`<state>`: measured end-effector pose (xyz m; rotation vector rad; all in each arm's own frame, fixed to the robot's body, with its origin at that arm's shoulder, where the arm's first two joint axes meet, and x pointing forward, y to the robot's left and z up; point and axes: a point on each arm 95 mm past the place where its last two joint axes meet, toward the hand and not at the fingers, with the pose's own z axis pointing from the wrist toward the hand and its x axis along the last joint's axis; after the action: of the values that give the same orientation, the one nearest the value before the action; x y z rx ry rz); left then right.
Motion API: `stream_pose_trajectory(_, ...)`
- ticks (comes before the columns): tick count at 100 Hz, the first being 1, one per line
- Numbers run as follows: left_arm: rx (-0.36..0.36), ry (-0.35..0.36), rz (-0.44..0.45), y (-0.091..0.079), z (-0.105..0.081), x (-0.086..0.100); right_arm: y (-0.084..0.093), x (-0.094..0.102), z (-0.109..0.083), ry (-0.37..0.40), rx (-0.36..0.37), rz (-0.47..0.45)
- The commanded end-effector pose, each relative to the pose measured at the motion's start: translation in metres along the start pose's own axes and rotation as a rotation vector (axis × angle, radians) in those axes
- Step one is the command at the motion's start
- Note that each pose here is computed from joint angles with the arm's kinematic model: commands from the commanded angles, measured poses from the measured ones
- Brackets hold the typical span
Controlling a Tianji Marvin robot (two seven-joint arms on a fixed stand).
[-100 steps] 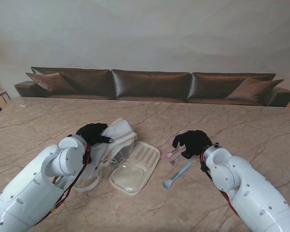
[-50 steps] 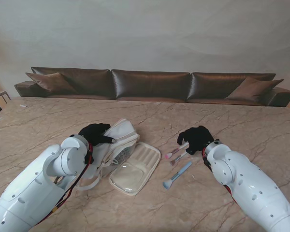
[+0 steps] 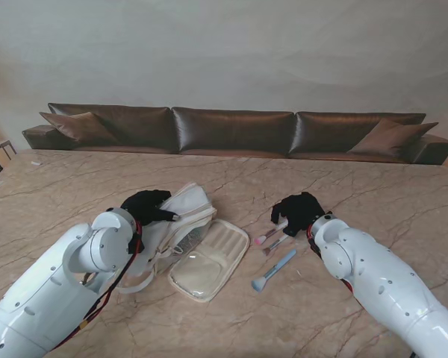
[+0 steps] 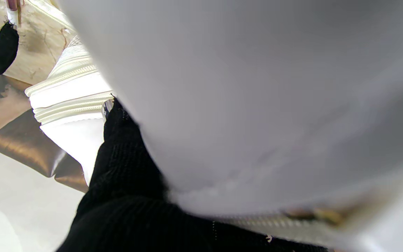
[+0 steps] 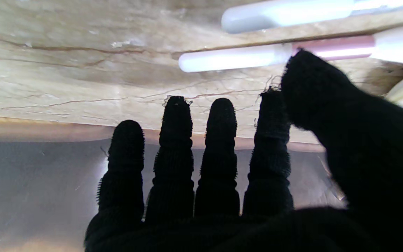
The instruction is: Pack the cosmetics bag
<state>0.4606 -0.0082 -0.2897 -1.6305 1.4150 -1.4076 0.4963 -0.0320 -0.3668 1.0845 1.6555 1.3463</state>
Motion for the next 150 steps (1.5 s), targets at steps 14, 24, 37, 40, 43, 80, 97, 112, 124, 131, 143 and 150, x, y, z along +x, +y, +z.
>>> stream_pose_trajectory(14,-0.006,0.021,-0.009,0.001,0.000,0.007,0.001,0.003,0.005,0.001,-0.006,0.011)
stream_pose_trajectory(24,-0.004,0.023,-0.012,0.003,0.000,0.008,0.001,0.003,0.006,0.002,-0.004,0.008)
stream_pose_trajectory(37,-0.002,0.026,-0.014,0.003,0.000,0.010,-0.001,0.004,0.007,-0.004,-0.002,0.009)
stream_pose_trajectory(40,-0.002,0.027,-0.013,0.003,0.000,0.010,-0.001,0.005,0.008,-0.005,-0.003,0.010)
stream_pose_trajectory(43,-0.003,0.029,-0.013,0.003,-0.001,0.010,-0.002,0.005,0.009,-0.005,-0.003,0.011)
stream_pose_trajectory(80,-0.013,0.024,-0.017,0.005,-0.002,0.010,-0.011,0.005,0.016,-0.020,-0.007,0.025)
stream_pose_trajectory(97,-0.013,0.019,-0.020,0.005,-0.003,0.009,-0.014,0.005,0.020,-0.021,0.000,0.028)
stream_pose_trajectory(112,-0.013,0.018,-0.019,0.005,-0.003,0.008,-0.016,0.005,0.022,-0.016,0.004,0.018)
stream_pose_trajectory(124,-0.012,0.015,-0.025,0.005,-0.004,0.007,-0.018,0.006,0.023,-0.008,0.003,0.013)
stream_pose_trajectory(131,-0.012,0.014,-0.026,0.005,-0.004,0.007,-0.019,0.006,0.023,-0.005,0.004,0.007)
stream_pose_trajectory(143,-0.011,0.012,-0.027,0.005,-0.004,0.006,-0.020,0.006,0.023,-0.002,0.007,0.001)
stream_pose_trajectory(150,-0.013,0.010,-0.028,0.005,-0.005,0.005,-0.021,0.006,0.023,-0.003,0.010,-0.004)
